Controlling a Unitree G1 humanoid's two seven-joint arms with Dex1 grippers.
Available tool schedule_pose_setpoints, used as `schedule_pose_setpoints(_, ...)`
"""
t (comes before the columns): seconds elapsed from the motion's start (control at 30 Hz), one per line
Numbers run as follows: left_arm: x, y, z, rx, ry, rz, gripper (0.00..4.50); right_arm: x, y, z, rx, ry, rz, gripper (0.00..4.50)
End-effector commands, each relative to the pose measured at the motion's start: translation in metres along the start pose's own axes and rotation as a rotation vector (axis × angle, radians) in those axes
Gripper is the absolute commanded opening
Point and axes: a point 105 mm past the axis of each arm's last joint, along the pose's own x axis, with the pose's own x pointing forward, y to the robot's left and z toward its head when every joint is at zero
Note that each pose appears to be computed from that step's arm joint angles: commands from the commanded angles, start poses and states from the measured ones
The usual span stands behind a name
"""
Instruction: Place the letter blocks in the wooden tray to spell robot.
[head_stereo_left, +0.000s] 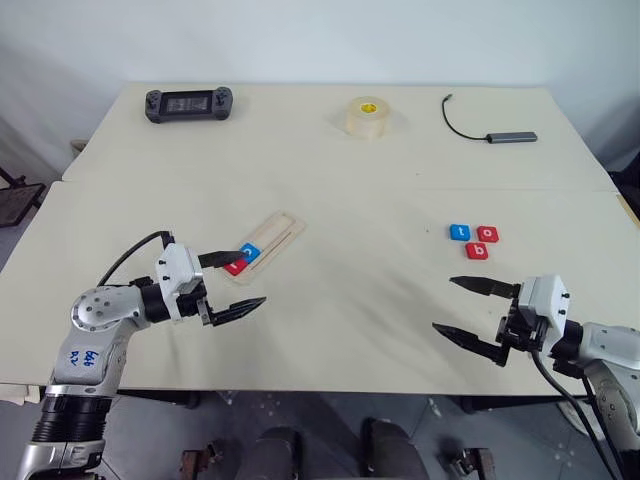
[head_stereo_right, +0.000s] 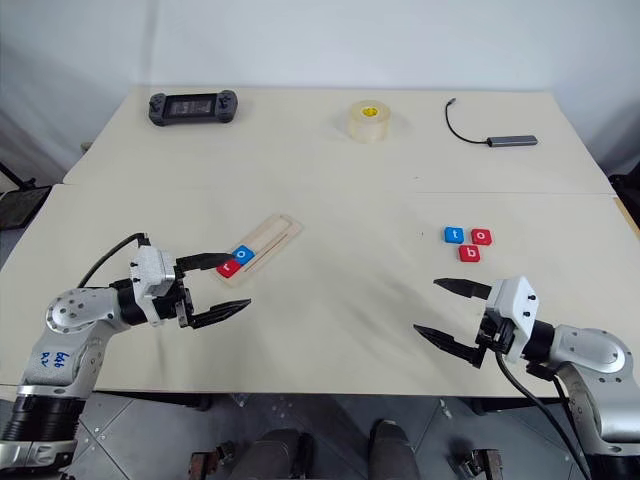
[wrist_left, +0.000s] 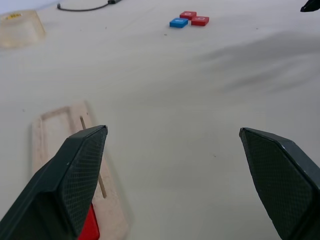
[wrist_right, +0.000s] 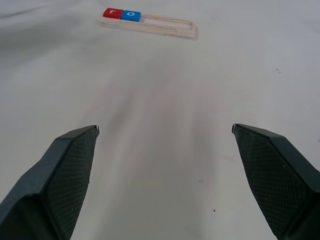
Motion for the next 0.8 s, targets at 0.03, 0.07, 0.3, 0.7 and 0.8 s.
schedule_pose_setpoints(0.03, -0.005, -0.002, 0.014, 0.058, -0.022, 0.001, 4.50, -0.008, -0.007, 0.006, -0.030, -0.009, -0.024, 4.48)
schedule_pose_setpoints(0.07, -0.006, -0.001, 0.017, 0.059, -0.035, 0.017, 4.50, -0.007, -0.007, 0.005, -0.027, -0.011, -0.020, 4.48)
schedule_pose_setpoints(0.3, -0.059, 0.011, -0.002, -0.020, -0.029, 0.343, 4.50, 0.036, 0.008, 0.037, 0.005, -0.194, 0.101, 4.48)
schedule_pose_setpoints(0.7, -0.085, 0.005, -0.032, -0.126, -0.012, 0.542, 4.50, 0.075, 0.036, 0.094, -0.132, -0.350, 0.233, 4.48)
schedule_pose_setpoints(0.8, -0.059, 0.019, -0.023, -0.096, -0.025, 0.470, 4.50, 0.070, 0.035, 0.093, -0.113, -0.331, 0.225, 4.48)
